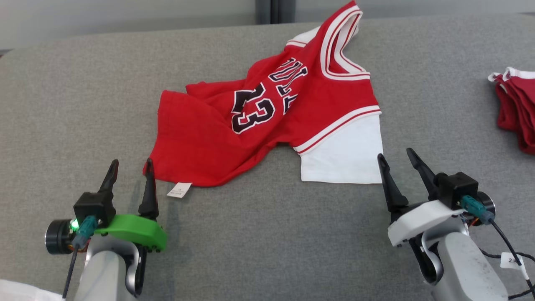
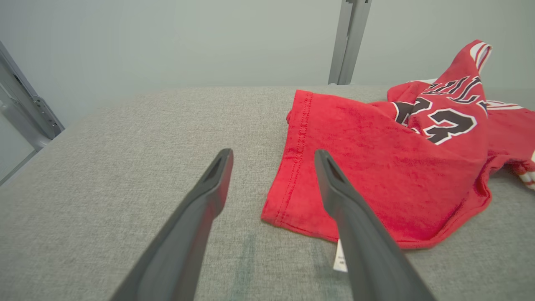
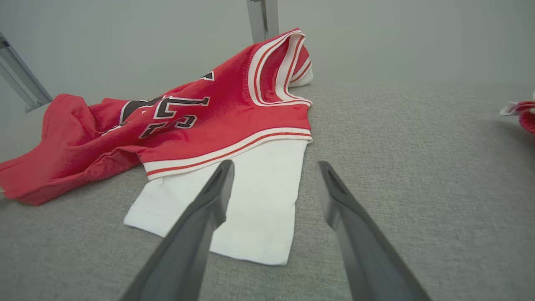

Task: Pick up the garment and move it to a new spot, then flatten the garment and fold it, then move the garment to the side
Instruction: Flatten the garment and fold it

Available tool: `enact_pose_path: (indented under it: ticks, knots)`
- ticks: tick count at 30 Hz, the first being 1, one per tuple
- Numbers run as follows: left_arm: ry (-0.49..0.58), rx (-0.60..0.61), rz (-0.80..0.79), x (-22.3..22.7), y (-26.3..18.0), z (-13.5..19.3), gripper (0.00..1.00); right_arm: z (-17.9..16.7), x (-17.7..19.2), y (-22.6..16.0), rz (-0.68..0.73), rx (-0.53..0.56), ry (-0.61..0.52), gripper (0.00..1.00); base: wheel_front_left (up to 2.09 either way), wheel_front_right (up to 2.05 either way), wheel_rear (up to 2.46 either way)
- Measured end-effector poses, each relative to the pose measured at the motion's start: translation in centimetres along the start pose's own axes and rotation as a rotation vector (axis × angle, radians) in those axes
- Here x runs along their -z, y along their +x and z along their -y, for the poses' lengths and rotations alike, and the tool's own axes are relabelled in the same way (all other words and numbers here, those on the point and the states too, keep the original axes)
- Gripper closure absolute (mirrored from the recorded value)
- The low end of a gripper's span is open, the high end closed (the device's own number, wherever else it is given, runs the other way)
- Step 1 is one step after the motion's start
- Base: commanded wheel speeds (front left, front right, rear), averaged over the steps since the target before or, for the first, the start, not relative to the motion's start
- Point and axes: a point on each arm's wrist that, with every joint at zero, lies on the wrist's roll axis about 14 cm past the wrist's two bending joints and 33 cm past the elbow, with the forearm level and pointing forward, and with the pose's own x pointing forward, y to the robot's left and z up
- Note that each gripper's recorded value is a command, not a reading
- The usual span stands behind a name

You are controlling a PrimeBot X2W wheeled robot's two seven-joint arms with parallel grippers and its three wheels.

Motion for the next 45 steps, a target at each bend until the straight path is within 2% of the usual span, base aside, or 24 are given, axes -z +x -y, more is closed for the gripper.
enact_pose_path:
  ticks: [6, 11, 18, 27, 28, 29, 30, 31, 32, 33, 41, 45]
  knots:
    - [0.010, 0.031, -0.109, 3.6, 2.3, 0.3, 0.00, 0.1, 2.0, 1.6, -0.045, -0.009, 0.005, 0.00, 0.00, 0.00, 0.00]
    - [0.003, 0.004, -0.224, 7.5, 2.7, -0.8, 0.00, 0.5, 4.4, 1.7, -0.108, 0.000, 0.013, 0.00, 0.00, 0.00, 0.00]
    - [0.001, 0.002, -0.255, 8.7, 3.2, -0.7, 0.00, 1.2, 6.8, 1.1, -0.182, 0.015, 0.000, 0.00, 0.00, 0.00, 0.00]
    - [0.000, 0.000, -0.267, 8.9, 3.0, -0.7, 0.00, -0.5, 8.1, 1.5, -0.217, -0.046, -0.017, 0.01, 0.00, 0.00, 0.00]
    - [-0.003, 0.000, -0.272, 9.1, 3.0, -0.7, 0.00, -0.7, 8.2, 1.5, -0.222, -0.050, -0.017, 0.52, 0.00, 0.00, 0.00]
    - [-0.008, -0.001, -0.275, 9.2, 3.0, -0.6, 0.00, -0.7, 8.3, 1.5, -0.225, -0.049, -0.014, 0.75, 0.00, 0.00, 0.00]
    - [-0.009, 0.007, -0.280, 9.3, 3.0, -0.4, 0.08, -0.7, 8.4, 1.5, -0.228, -0.048, -0.012, 1.00, 0.00, 0.00, 0.00]
    - [-0.017, 0.011, -0.286, 9.5, 2.9, -0.2, 0.53, -0.7, 8.5, 1.4, -0.232, -0.047, -0.011, 1.00, 0.00, 0.00, 0.00]
    - [-0.024, 0.013, -0.291, 9.5, 2.9, 0.0, 0.84, -0.6, 8.6, 1.3, -0.235, -0.047, -0.011, 1.00, 0.00, 0.00, 0.00]
    - [-0.030, 0.017, -0.296, 9.7, 2.9, 0.2, 1.00, -0.6, 8.7, 1.3, -0.240, -0.047, -0.011, 1.00, 0.00, 0.00, 0.00]
    - [-0.062, 0.025, -0.291, 9.0, 2.5, 0.6, 1.00, -0.5, 7.9, 1.0, -0.221, -0.028, 0.011, 1.00, 0.00, 0.00, 0.00]
    - [-0.096, 0.000, -0.254, 7.9, 1.4, 0.3, 1.00, -0.5, 6.1, 0.5, -0.164, -0.005, 0.086, 1.00, 0.00, 0.00, 0.00]
